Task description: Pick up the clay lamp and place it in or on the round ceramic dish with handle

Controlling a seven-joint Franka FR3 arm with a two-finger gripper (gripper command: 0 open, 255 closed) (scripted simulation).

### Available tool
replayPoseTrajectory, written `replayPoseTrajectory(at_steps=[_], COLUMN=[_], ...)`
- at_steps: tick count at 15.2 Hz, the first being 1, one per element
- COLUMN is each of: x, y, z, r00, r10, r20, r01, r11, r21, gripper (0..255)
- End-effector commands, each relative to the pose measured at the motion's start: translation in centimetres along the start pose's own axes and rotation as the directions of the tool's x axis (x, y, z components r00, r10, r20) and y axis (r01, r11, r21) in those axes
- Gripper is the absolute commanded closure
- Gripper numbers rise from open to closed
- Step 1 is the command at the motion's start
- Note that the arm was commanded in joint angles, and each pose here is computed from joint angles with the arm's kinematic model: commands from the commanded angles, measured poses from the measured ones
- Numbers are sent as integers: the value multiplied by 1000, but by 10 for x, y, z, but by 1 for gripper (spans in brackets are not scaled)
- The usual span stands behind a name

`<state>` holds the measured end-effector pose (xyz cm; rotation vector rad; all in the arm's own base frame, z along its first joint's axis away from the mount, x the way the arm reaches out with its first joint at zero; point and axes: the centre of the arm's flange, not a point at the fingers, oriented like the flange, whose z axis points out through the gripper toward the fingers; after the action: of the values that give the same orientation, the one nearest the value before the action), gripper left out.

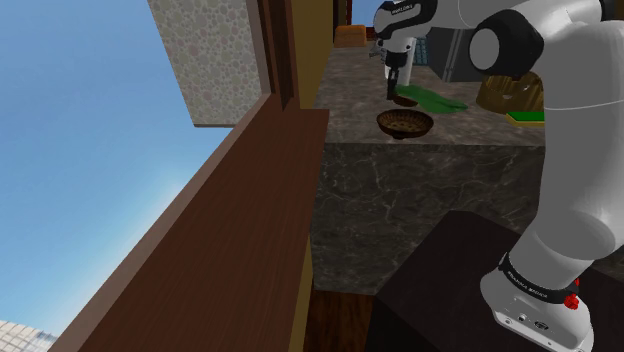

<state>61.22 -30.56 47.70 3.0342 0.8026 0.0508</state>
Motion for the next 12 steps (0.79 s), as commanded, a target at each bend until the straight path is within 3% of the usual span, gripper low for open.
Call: replayPoseTrajectory(at_steps=[1, 12], x=[-1, 1], y=[0, 1], z=[-7, -65], r00=[1000, 1000], r10=[1, 1], r20=[6, 6], r01=[-1, -1], r11=[1000, 1000], r21=[8, 8], gripper=[255, 255])
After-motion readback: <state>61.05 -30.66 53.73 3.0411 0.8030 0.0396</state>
